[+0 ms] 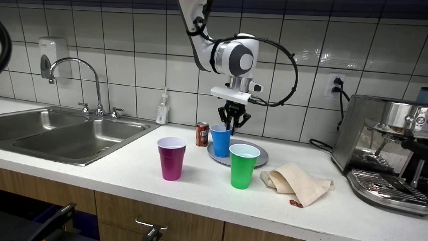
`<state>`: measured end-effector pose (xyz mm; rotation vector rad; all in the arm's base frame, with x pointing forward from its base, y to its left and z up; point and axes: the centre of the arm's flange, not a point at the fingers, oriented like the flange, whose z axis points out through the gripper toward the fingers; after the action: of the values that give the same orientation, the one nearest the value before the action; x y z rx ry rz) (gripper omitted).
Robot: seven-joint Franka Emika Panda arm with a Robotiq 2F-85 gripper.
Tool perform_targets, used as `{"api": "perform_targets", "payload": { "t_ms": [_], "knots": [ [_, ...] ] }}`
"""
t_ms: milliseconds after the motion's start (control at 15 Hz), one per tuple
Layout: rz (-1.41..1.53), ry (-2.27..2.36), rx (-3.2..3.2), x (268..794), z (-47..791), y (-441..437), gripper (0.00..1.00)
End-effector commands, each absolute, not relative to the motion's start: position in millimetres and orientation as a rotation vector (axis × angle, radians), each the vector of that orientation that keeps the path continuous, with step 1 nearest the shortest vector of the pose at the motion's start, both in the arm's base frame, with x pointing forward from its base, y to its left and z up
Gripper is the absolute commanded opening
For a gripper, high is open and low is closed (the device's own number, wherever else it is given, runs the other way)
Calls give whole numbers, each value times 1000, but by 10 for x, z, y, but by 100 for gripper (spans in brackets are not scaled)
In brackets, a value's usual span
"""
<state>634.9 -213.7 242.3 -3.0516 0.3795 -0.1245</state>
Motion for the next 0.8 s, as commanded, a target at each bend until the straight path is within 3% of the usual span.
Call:
{"api": "perform_targets", "payload": {
  "t_ms": [0,400,733],
  "knots": [
    [-87,393,-3062,6415,2452,-2099,56],
    [-88,352,-3062,6282,2645,-2122,100],
    [-141,355,-3082,6100,2881,-2202,100]
  ]
}}
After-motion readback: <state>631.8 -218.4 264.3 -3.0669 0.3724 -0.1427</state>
